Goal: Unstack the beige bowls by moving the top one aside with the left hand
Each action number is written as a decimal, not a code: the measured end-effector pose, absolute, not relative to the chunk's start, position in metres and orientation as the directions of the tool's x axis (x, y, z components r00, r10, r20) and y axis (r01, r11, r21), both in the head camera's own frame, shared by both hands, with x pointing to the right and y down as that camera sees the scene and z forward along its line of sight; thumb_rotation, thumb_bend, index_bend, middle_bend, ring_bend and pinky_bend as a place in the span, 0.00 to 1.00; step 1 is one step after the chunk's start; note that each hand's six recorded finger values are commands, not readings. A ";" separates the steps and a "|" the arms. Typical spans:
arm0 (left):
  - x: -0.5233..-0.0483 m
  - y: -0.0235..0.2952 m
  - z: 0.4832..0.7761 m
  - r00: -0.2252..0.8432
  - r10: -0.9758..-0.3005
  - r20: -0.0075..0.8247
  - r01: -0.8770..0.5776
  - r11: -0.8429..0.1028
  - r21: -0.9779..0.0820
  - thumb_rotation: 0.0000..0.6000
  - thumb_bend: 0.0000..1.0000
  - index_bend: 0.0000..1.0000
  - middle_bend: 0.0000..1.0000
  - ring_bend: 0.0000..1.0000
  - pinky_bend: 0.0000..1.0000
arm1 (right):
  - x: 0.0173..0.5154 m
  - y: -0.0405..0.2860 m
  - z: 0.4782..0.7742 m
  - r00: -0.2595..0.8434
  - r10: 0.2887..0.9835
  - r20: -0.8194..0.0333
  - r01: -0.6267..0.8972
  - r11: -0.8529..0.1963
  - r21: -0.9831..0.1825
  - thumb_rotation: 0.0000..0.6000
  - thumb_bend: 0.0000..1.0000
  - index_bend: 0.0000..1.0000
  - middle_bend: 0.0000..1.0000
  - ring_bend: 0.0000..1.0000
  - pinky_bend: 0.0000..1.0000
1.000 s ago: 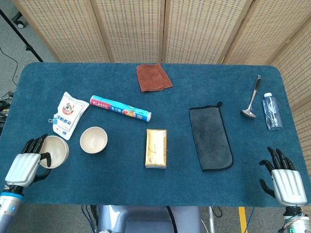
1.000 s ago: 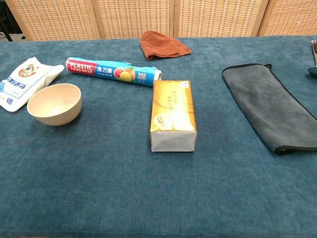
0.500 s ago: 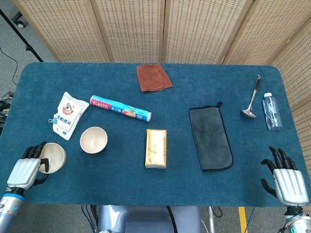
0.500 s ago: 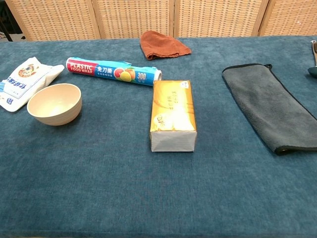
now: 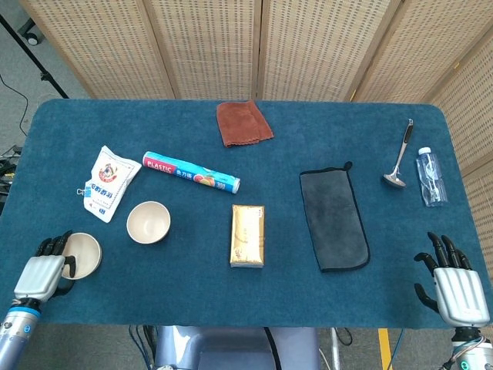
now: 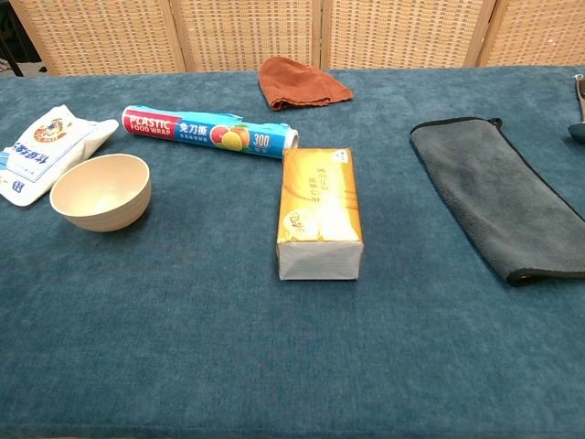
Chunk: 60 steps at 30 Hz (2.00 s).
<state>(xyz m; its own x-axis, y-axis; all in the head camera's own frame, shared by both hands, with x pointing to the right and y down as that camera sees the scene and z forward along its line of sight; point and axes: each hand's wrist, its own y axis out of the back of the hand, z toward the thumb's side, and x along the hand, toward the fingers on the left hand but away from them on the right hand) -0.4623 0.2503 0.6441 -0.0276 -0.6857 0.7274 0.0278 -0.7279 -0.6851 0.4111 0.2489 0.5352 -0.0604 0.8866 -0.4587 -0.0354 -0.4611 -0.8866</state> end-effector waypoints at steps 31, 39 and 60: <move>-0.437 0.203 0.597 0.057 -0.792 0.607 -0.001 -0.608 -0.794 1.00 0.30 0.24 0.00 0.00 0.00 | 0.410 0.249 0.537 -0.059 0.886 -0.460 -0.035 -0.462 -0.886 1.00 0.31 0.34 0.07 0.02 0.17; -0.427 0.194 0.583 0.088 -0.821 0.564 -0.027 -0.568 -0.822 1.00 0.30 0.24 0.00 0.00 0.00 | 0.409 0.250 0.538 -0.056 0.885 -0.462 -0.037 -0.464 -0.885 1.00 0.31 0.34 0.07 0.02 0.17; -0.446 0.216 0.522 0.018 -0.976 0.218 -0.317 -0.213 -0.924 1.00 0.30 0.25 0.00 0.00 0.00 | 0.397 0.250 0.544 -0.007 0.879 -0.476 -0.007 -0.476 -0.879 1.00 0.31 0.34 0.07 0.02 0.17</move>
<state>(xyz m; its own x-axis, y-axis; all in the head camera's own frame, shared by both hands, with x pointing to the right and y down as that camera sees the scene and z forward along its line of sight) -0.4464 0.2158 0.5218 0.0181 -0.9757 0.2183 -0.3171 -0.2126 -0.9242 0.3969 0.2504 0.5445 -0.0070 0.8793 -0.4762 -0.0066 -0.4762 -0.8793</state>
